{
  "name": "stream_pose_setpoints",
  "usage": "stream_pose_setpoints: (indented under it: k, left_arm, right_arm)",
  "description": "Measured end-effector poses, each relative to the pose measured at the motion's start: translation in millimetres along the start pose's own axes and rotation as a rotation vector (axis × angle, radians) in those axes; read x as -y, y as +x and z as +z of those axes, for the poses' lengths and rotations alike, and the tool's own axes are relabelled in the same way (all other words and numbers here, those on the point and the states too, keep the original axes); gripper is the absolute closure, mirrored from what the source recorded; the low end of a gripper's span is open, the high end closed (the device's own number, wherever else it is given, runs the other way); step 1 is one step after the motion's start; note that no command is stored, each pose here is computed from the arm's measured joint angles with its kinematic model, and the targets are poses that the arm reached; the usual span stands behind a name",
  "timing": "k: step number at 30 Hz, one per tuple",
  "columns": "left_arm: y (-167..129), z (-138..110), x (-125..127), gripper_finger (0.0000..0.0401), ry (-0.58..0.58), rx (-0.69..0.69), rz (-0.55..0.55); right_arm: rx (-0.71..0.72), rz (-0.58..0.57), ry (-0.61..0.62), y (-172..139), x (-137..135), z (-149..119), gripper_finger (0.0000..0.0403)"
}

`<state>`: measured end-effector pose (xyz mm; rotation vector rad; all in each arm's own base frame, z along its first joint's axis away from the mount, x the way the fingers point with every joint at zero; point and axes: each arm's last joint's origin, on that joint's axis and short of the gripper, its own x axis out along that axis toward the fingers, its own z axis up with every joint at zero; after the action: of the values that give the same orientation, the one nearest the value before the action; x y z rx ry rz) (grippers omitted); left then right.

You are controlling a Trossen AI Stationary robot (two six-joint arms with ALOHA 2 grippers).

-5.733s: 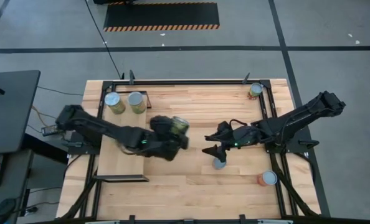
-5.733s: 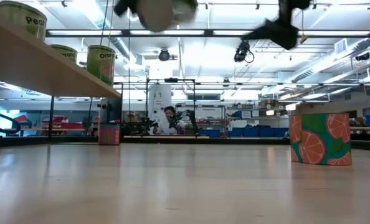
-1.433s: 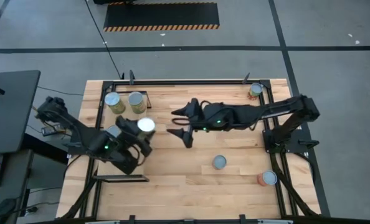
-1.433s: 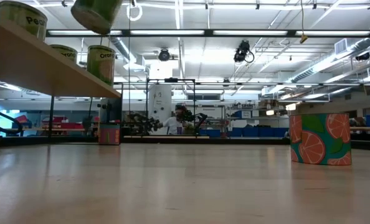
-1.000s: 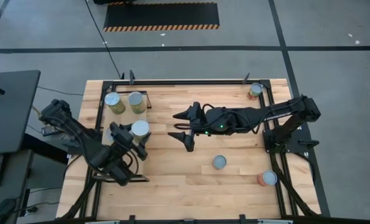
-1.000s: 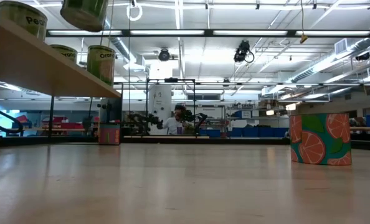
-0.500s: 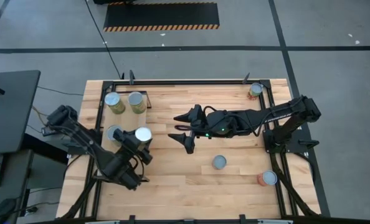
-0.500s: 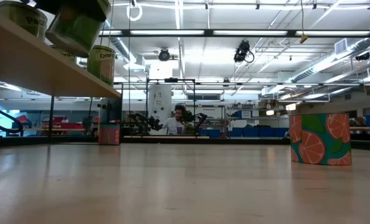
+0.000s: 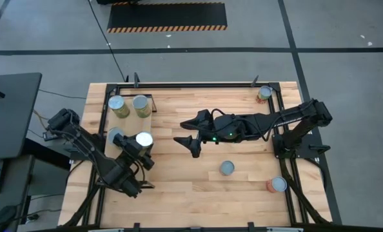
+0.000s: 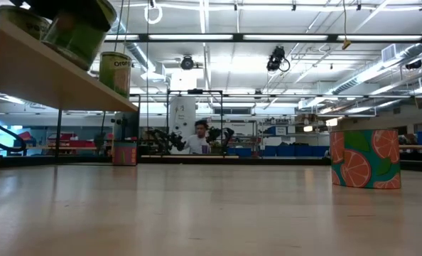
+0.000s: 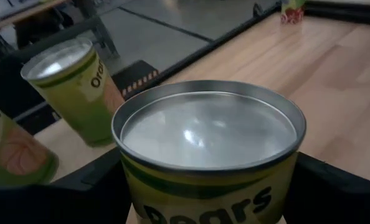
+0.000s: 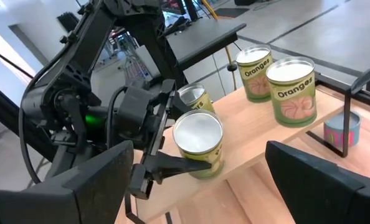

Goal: Pick and place cans onto a shelf
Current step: Put the canned pears on the shelf aligned with the other canned pears

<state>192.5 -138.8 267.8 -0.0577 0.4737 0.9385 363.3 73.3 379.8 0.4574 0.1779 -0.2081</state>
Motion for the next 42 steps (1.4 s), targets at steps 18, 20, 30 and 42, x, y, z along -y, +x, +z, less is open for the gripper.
stream_pose_setpoints:
  k: [18, 20, 30, 42]
  left_arm:
    - [-23.4, 17.9, -83.3, 0.0092, -0.149, 0.037, -0.232]
    - [-26.2, 18.4, -92.9, 0.0092, -0.166, 0.044, -0.273]
    - [-39.8, 31.0, -109.8, 0.0092, -0.09, 0.114, -0.397]
    - [-51.0, 16.4, -45.1, 0.0092, -0.119, 0.239, -0.437]
  right_arm:
    - [-0.027, 0.04, 0.012, -5.7, -12.3, -8.0, 0.003]
    - [-0.031, 0.044, 0.009, -6.4, -13.7, -9.0, 0.003]
    - [-0.048, 0.039, -0.006, -7.2, -14.3, -11.4, 0.003]
    - [-0.053, 0.035, -0.035, -7.2, -13.8, -12.0, 0.003]
